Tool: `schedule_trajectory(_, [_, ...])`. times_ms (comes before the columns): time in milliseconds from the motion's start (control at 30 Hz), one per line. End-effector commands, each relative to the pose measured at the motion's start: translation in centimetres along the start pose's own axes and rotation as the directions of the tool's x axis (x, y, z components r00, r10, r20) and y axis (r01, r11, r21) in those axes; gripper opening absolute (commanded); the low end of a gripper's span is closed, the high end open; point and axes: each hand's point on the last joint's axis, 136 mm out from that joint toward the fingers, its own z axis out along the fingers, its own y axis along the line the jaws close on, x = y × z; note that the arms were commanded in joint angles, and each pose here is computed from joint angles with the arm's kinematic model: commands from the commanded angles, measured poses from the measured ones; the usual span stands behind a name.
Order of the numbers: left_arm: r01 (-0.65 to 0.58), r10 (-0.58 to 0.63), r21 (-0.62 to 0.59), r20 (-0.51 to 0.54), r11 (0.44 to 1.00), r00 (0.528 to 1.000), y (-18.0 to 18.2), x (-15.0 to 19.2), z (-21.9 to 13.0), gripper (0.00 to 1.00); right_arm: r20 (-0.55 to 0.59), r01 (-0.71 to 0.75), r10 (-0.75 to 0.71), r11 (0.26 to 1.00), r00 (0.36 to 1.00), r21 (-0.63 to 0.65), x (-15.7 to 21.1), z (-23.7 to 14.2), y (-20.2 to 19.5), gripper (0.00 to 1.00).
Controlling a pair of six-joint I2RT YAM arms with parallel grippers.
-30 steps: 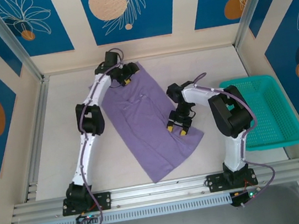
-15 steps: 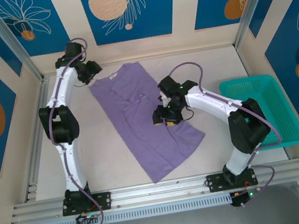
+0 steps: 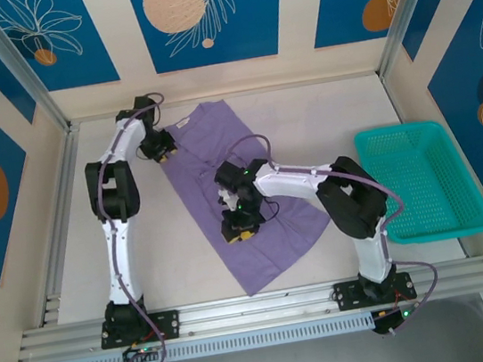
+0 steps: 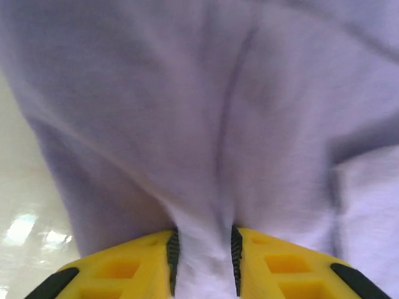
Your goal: Fold and stack the t-shirts
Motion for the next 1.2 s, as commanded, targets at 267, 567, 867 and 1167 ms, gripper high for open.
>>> schedule_trajectory(267, [-0.018,0.023,0.198,-0.027,0.980,0.999,-6.7,-0.6,8.1,0.31,-0.046,-0.318,0.323,0.944,0.945,0.088,-1.6,5.9,1.5,0.34])
schedule_trajectory(567, [-0.006,-0.020,0.335,0.074,0.942,0.997,-9.5,-4.1,7.2,0.40,0.042,-0.451,0.449,0.892,0.892,0.043,-7.1,6.9,5.0,0.40])
schedule_trajectory(867, [0.015,-0.075,0.501,0.100,0.865,0.992,-11.4,-7.0,-4.3,0.86,0.227,-0.091,0.108,0.992,0.968,-0.086,-8.6,-3.6,11.1,0.63])
schedule_trajectory(1167, [-0.067,0.003,0.398,0.158,0.915,0.987,-8.8,-0.3,-15.9,0.97,0.341,-0.165,0.185,0.982,0.922,-0.088,-1.0,-13.9,0.9,0.64])
